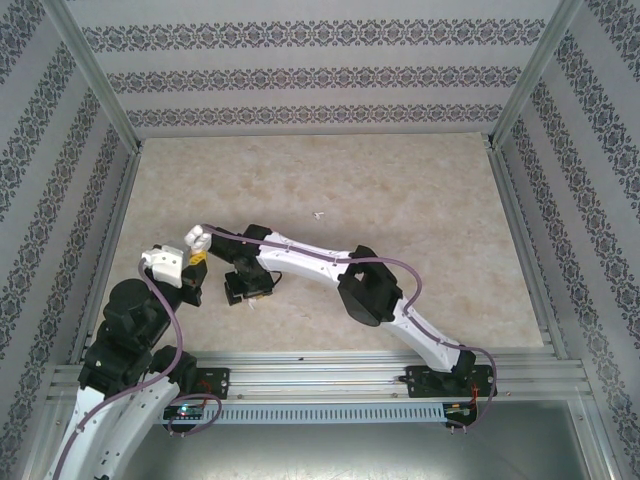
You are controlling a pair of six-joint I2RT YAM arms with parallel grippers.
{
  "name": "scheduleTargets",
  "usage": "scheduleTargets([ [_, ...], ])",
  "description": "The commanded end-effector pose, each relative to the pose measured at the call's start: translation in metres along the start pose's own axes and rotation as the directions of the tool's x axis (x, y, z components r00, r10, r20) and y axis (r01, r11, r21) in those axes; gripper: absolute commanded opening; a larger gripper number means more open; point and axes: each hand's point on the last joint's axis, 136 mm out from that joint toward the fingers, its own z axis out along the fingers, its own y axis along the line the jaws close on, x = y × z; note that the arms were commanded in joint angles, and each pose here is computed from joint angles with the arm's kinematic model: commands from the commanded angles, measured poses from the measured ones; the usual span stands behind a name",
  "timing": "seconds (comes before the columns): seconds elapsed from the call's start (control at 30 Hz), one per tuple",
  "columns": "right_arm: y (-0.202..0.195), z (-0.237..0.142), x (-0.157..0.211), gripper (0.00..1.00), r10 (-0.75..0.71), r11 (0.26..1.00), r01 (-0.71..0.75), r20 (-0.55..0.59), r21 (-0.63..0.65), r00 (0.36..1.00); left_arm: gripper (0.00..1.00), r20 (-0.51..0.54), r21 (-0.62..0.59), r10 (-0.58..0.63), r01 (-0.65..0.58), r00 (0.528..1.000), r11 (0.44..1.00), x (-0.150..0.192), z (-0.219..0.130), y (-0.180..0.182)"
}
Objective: Insert the wireless bluetooth earbuds into the charging case
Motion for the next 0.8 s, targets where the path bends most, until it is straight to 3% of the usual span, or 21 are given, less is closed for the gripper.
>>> scheduleTargets([
  [0.0, -0.012, 0.006, 0.010, 0.53, -0.007, 0.997, 0.011, -0.050, 0.074, 0.999, 0.00, -0.002, -0.011, 0.003, -0.003, 1.000, 1.000, 0.004, -0.002, 0.002],
  [0.43, -0.011, 0.027, 0.012, 0.48, 0.004, 0.998, 0.004, -0.123, 0.065, 0.992, 0.00, -0.008, 0.000, 0.001, -0.001, 1.000, 1.000, 0.008, -0.001, 0.000],
  [0.77, -0.025, 0.019, 0.006, 0.28, 0.014, 0.996, -0.005, -0.097, 0.094, 0.995, 0.00, -0.007, 0.045, -0.006, 0.006, 1.000, 0.999, 0.011, 0.003, -0.008],
])
